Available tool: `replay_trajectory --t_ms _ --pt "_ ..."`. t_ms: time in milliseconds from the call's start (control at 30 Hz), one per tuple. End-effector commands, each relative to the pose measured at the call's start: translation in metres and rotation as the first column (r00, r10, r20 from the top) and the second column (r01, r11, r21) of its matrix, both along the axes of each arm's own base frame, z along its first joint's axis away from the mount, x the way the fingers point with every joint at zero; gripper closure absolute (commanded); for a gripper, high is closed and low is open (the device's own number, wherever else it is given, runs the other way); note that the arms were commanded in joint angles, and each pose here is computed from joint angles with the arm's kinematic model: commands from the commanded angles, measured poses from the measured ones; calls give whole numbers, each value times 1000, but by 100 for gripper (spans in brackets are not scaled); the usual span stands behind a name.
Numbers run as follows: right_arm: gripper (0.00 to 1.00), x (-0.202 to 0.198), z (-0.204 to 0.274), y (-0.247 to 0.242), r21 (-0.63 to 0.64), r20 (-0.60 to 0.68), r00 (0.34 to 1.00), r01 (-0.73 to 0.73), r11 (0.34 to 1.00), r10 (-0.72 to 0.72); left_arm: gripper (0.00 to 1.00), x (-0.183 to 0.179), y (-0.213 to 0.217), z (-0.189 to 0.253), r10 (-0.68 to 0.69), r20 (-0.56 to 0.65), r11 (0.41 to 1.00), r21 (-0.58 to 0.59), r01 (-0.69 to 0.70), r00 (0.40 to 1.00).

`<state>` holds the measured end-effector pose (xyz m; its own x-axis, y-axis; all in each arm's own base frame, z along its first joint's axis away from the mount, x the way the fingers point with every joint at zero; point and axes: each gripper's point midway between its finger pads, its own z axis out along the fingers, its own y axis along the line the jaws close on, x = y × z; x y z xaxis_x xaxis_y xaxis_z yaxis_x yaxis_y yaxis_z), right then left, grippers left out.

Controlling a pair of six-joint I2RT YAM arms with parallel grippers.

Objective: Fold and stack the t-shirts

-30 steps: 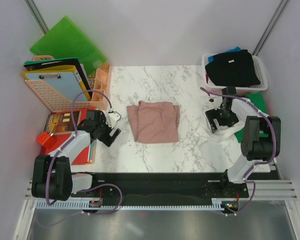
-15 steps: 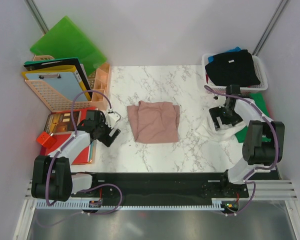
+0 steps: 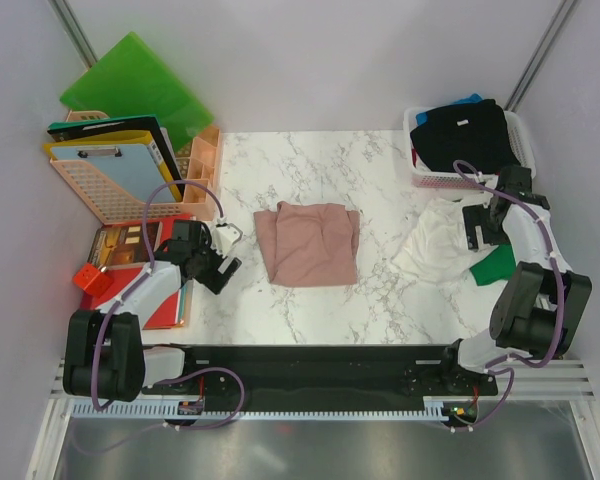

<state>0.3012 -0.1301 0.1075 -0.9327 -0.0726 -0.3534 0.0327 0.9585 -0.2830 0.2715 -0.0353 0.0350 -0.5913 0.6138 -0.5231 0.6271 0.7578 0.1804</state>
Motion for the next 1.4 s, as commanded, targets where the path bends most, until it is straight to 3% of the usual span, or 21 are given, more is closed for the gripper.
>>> replay_trajectory --t_ms 0,233,467,667,900,1367 --pt "2 5 12 -11 -28 50 999 5 1000 -4 1 9 -2 5 -28 29 1000 -3 28 999" --pt "2 12 45 5 11 150 988 -34 999 32 1 7 -3 1 -24 17 1000 -12 24 1000" --pt "2 24 24 55 141 127 987 -119 983 102 1 7 -5 -6 -12 -3 1000 -26 12 1000" --pt "2 59 4 98 195 121 980 -181 964 160 1 6 -2 -10 3 -16 1000 -12 -3 1000" --pt "2 83 -24 89 165 89 985 -163 973 150 1 11 5 -6 23 -26 999 24 -23 999" --pt "2 40 -17 12 75 81 994 -77 994 71 2 14 -1 -8 28 -55 1000 -7 -29 998"
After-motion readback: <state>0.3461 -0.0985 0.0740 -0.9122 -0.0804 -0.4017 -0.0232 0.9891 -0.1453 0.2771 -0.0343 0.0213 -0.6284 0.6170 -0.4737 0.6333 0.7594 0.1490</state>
